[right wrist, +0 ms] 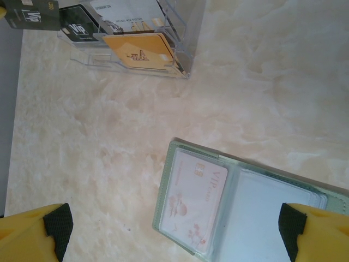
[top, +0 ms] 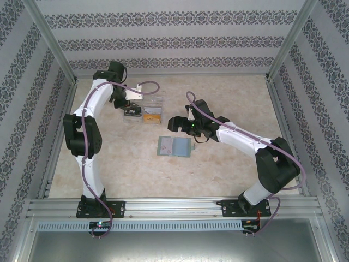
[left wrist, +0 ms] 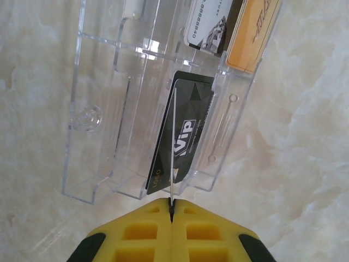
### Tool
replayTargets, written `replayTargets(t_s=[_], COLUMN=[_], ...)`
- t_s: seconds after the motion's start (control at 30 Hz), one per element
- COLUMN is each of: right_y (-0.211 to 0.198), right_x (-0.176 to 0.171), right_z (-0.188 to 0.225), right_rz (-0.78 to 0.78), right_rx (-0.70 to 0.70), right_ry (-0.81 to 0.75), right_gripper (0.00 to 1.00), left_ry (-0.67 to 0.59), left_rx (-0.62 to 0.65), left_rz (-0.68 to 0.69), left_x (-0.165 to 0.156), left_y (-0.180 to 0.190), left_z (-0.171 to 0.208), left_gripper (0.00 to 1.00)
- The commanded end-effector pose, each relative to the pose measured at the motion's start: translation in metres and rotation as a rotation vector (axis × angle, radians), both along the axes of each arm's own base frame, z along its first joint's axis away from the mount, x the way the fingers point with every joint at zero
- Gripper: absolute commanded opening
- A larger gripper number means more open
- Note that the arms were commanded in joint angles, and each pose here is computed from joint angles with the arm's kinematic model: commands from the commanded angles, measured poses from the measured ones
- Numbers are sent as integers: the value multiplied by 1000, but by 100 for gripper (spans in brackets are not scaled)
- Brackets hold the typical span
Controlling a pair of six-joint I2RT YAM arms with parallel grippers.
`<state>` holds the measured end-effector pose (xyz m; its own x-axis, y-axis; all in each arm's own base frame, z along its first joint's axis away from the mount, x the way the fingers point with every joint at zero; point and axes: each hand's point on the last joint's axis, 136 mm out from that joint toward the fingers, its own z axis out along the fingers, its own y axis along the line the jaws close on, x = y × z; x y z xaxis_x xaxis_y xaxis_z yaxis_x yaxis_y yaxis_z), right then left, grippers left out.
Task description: Take the credit cards out of the card holder
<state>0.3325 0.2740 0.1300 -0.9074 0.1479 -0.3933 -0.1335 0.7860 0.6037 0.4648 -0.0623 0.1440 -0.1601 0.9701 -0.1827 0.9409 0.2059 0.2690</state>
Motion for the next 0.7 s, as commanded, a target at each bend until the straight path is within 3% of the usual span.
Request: replayTargets(t_s=[0.0, 0.67], right_y=[5, 0], right_x=[3, 1], right_z=[7, 4], right_rz=[8, 1], right_rx=[-9, -14], right_ry=[-25, -17], right_gripper=[98, 98], left_ry=[-22, 17], left_rx=[58, 167], left_rz=[-58, -134], left_x=[8, 12], left_y=[-1, -15], left_z=[-6, -40], left_gripper=[0, 0])
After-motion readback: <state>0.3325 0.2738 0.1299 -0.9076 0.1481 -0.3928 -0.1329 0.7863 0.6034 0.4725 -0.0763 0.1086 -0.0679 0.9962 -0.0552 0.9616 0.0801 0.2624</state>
